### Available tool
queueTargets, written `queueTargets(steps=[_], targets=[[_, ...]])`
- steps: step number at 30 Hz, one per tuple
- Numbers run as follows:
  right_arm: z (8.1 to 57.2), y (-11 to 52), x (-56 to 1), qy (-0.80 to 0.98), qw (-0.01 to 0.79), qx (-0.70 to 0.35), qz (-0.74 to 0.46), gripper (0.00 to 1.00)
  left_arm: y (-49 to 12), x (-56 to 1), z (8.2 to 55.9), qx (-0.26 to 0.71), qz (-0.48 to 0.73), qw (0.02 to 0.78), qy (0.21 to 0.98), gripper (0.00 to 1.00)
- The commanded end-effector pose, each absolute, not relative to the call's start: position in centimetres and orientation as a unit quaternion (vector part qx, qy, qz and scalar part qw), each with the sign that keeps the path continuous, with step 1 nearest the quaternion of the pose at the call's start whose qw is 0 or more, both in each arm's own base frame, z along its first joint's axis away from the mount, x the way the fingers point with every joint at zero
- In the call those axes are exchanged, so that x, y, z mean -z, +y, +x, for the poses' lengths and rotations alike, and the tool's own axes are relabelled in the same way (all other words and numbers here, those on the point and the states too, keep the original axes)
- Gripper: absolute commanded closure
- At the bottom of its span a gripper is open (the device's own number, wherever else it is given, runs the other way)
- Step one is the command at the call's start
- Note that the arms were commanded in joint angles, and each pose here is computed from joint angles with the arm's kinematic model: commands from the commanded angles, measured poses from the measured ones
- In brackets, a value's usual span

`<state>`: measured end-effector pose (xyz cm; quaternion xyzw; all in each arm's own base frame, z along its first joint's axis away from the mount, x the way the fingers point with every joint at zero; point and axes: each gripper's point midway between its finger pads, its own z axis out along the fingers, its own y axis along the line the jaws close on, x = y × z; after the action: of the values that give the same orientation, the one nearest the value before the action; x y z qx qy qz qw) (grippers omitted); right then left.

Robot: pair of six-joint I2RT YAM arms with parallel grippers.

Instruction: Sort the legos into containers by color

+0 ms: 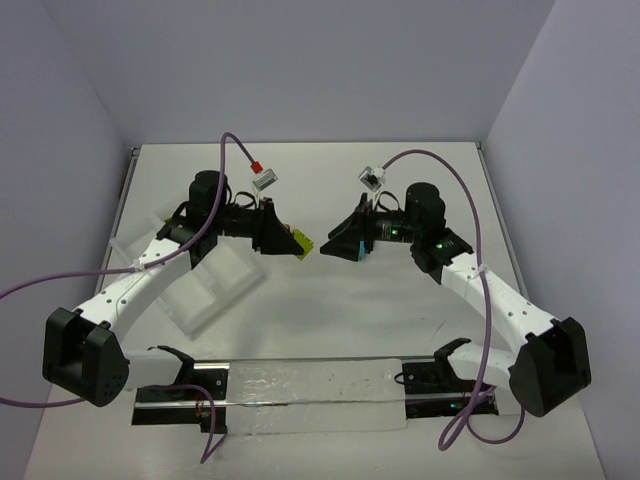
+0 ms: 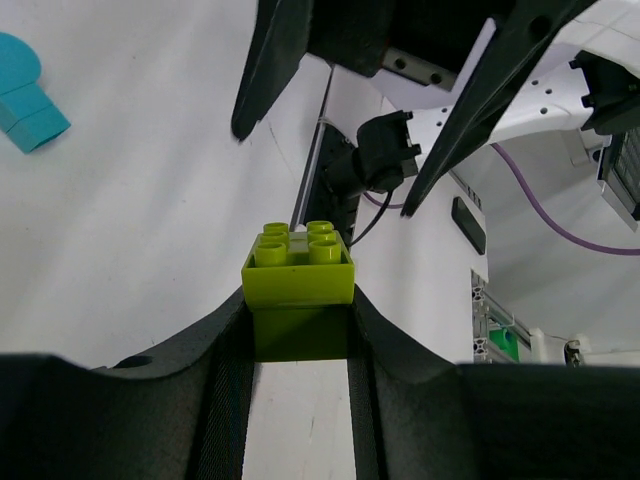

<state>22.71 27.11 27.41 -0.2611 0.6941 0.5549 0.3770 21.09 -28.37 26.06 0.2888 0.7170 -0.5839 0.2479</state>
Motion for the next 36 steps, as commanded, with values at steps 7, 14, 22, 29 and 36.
queueTargets(steps=[7, 14, 22, 29, 36], targets=[[20.7, 29.6, -29.7, 0.621, 0.316, -0.639, -0.327, 0.27, -28.5, -29.8, 20.6, 0.598, 0.337, 0.286, 0.668, 1.00], [20.6, 30.8, -30.3, 0.605, 0.302, -0.660, -0.328, 0.37, -28.5, -29.7, 20.7, 0.598, 0.333, 0.290, 0.669, 1.00], [20.2, 32.1, -30.7, 0.596, 0.290, -0.674, -0.327, 0.68, -28.4, -29.5, 20.4, 0.600, 0.337, 0.287, 0.666, 1.00], [20.1, 32.4, -31.0, 0.590, 0.285, -0.682, -0.323, 0.67, -28.3, -28.9, 20.2, 0.601, 0.336, 0.281, 0.669, 1.00], [20.1, 32.6, -31.1, 0.590, 0.284, -0.684, -0.320, 0.82, -28.2, -28.5, 19.9, 0.602, 0.336, 0.277, 0.670, 1.00]])
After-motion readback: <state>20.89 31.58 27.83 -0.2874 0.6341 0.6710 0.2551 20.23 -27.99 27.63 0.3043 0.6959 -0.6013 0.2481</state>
